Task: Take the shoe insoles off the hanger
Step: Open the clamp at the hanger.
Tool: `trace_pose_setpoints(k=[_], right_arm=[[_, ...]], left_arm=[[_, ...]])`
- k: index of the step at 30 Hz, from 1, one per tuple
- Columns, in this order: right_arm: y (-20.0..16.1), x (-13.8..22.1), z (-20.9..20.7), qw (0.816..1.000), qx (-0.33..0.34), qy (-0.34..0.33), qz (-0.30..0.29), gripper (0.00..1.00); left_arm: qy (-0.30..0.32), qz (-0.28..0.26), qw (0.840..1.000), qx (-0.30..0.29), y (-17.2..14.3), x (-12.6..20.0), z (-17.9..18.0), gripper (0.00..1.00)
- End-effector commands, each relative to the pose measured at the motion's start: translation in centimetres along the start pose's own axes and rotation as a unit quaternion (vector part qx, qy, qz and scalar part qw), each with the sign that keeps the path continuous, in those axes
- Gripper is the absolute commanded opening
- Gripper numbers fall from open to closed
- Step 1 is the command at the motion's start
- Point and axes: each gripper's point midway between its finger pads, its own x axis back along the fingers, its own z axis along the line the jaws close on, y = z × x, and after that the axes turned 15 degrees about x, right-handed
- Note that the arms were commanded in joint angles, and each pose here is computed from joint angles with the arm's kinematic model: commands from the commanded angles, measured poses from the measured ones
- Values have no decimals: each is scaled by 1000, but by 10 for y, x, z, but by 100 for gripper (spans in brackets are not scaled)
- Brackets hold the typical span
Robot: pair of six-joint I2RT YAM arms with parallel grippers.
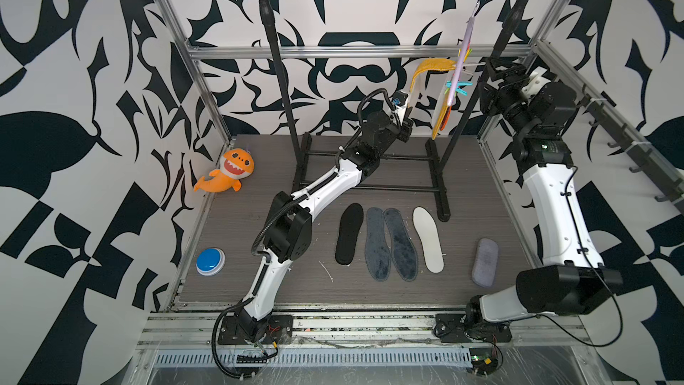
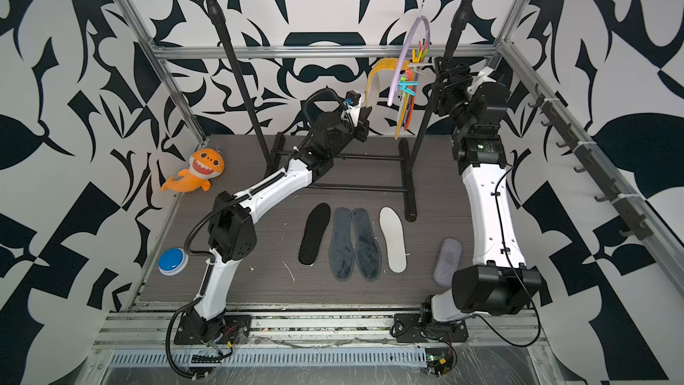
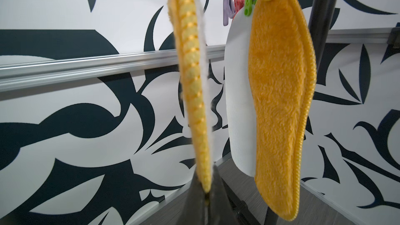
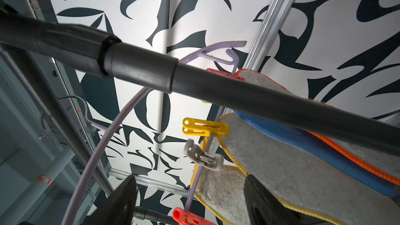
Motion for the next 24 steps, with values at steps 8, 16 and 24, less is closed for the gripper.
trace_pose_setpoints(k=[8, 16, 24], right_arm=[[8, -4, 26, 999, -15, 38, -16, 74], [-7, -22, 24, 999, -25, 36, -5, 68], [-10, -31, 16, 999, -31, 24, -15, 58]], left_arm=[[-20, -49, 999, 3, 51, 14, -12, 0], [-19, -49, 999, 1, 49, 16, -11, 0], [-17, -49, 999, -2, 49, 19, -8, 0]])
